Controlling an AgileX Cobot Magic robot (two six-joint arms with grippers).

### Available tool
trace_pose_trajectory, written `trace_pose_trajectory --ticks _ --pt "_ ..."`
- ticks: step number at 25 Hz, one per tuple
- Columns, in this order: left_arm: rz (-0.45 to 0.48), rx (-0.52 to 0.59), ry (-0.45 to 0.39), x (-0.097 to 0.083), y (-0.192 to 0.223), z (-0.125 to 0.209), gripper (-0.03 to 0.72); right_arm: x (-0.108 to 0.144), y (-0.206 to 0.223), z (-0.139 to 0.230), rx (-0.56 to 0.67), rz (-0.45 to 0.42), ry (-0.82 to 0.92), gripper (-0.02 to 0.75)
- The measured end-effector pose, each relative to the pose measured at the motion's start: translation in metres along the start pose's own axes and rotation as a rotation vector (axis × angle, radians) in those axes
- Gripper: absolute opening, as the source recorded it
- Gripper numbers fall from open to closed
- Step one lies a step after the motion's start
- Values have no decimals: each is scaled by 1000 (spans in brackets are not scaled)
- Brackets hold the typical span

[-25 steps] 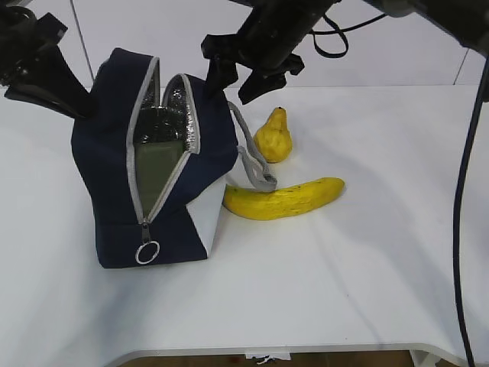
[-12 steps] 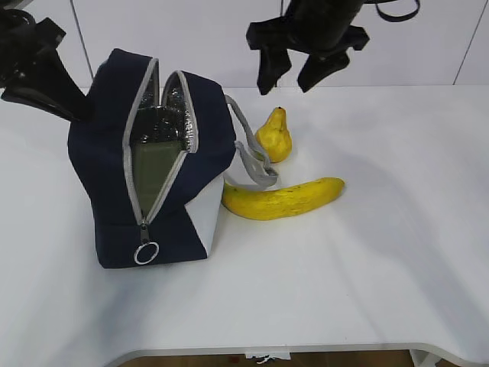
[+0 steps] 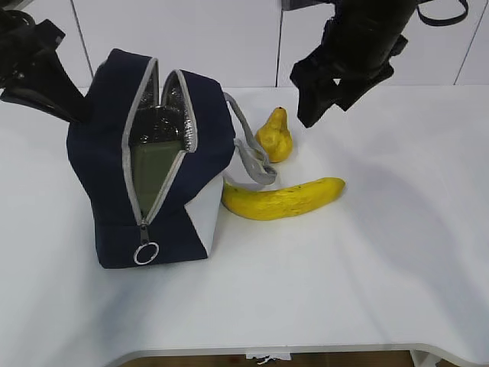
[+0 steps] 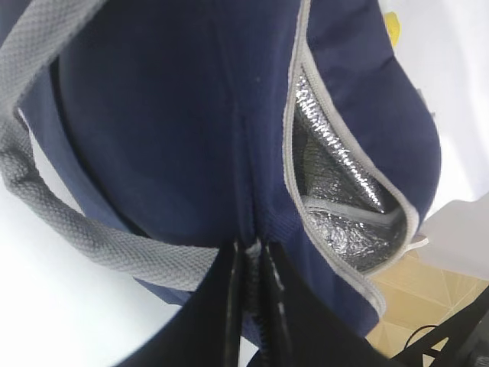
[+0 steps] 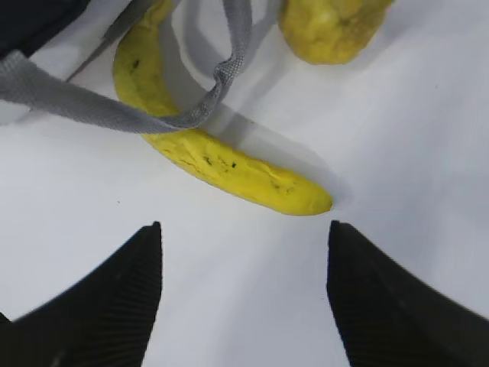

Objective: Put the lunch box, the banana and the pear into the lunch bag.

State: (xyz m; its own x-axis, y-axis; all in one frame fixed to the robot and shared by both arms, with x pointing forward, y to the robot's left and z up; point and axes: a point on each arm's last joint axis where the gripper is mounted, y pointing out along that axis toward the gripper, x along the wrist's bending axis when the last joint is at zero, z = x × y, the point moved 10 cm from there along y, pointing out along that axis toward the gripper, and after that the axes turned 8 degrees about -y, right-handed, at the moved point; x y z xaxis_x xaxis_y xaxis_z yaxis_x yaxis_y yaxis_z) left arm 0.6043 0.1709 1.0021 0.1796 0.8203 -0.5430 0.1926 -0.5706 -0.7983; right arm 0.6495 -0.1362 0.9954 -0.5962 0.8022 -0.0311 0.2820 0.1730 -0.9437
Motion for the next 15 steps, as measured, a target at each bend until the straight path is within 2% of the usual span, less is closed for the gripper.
trace_pose_trajectory --ticks 5,12,15 --pt "-1 0 0 0 0 0 13 0 1 1 4 -1 -303 520" --pt "-22 5 8 4 0 1 13 -1 25 5 53 -23 -393 520" --pt "-33 7 12 6 0 1 13 -1 32 6 65 -36 -541 520"
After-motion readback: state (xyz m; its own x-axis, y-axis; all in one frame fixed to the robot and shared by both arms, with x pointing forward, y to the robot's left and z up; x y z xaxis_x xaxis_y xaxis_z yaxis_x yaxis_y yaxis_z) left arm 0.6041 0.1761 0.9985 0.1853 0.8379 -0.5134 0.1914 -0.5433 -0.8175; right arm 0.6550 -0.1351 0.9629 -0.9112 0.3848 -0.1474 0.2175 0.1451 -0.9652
